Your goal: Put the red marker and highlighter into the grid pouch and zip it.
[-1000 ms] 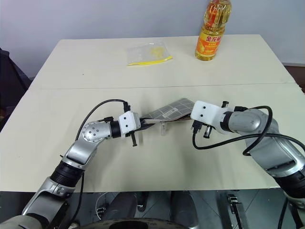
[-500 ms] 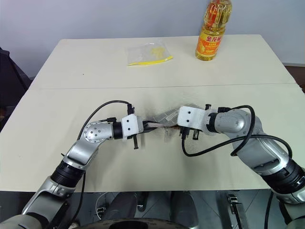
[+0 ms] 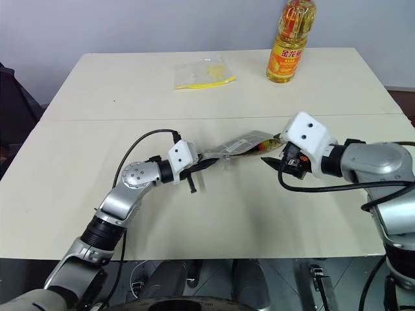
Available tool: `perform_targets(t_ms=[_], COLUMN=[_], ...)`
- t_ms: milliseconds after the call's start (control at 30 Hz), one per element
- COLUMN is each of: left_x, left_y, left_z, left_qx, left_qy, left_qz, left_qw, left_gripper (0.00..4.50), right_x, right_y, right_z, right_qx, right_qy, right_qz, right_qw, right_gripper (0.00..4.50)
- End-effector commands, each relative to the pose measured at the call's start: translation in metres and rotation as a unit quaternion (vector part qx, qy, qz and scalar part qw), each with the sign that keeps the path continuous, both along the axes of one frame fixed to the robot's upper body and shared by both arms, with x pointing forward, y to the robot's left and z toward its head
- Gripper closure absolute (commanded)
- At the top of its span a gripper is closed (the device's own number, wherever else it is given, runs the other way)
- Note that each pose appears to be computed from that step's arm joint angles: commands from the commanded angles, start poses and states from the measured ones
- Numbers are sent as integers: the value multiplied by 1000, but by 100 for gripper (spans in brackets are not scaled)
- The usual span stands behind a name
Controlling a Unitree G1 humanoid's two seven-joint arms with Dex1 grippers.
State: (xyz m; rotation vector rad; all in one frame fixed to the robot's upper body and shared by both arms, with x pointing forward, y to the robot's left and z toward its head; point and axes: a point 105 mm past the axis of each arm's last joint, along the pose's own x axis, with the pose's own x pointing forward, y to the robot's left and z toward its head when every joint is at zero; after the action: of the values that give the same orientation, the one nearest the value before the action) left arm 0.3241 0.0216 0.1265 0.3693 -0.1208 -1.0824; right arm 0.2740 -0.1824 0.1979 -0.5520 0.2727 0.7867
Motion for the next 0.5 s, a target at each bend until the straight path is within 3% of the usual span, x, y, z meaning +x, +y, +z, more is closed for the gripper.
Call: perform_targets(t_ms=[33, 267, 500], left_x=[7, 7, 5], left_y=[-9, -21, -23], left_z=[14, 22, 23], left_qx=[-24, -57, -60], left_qy=[-5, 10, 12], left_qz=[9, 9, 6], left_qw=[1000, 998, 998], left_gripper=[450, 450, 450], right_x=[-9, 5, 18], right_y=[11, 36, 55], right_z=[3, -38, -53], right_qx=[79, 169, 220], right_qy=[9, 51, 60], right_qz=[-5, -82, -114], right_qw=[997, 981, 967], right_gripper=[137, 137, 137])
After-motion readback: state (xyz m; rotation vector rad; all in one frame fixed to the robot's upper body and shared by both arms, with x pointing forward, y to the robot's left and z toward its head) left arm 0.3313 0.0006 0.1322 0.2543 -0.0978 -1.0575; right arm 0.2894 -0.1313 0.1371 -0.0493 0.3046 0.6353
